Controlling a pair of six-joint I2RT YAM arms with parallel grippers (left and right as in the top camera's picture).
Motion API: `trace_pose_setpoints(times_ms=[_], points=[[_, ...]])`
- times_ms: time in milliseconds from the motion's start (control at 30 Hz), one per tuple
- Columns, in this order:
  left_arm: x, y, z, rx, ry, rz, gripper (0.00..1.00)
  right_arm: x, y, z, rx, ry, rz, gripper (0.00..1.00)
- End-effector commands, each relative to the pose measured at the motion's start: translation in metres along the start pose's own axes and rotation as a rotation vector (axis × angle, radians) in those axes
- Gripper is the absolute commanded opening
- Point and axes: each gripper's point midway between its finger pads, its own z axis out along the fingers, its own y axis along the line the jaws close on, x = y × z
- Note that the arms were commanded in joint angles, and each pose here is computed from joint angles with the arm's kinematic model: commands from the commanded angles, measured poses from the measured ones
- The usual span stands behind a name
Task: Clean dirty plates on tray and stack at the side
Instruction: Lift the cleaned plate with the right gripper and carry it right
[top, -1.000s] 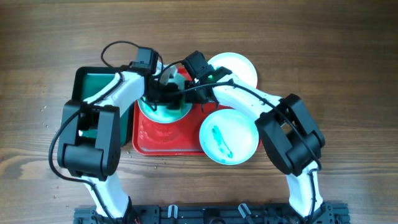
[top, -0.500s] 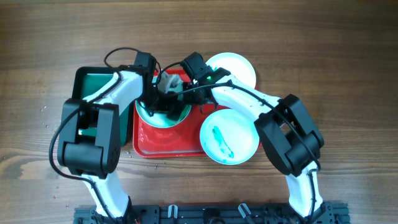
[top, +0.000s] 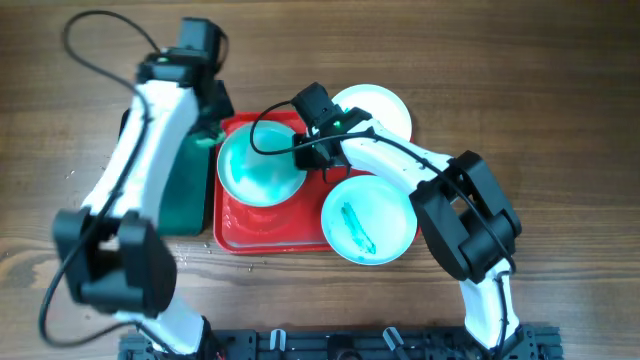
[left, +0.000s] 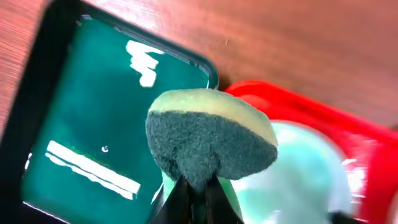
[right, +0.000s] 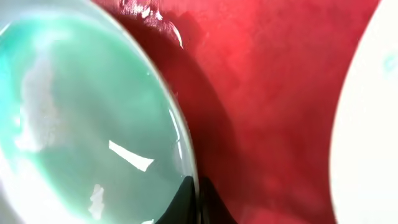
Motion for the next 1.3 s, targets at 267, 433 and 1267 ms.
trace_pose_setpoints(times_ms=[267,433,1267], points=[[-0.005,0.011,-0.034,0.096,-0.011,-0.08,0.04,-0.036,0.011,-0.2,0.551,-0.564,-0.324,0.04],[-0.005,0.011,-0.033,0.096,-0.009,-0.106,0.04,-0.022,0.029,-0.251,0.871,-0.801,-0.4,0.04],[-0.005,0.011,-0.033,0.096,-0.009,-0.106,0.04,-0.019,0.003,-0.174,0.275,-0.329,-0.243,0.04]])
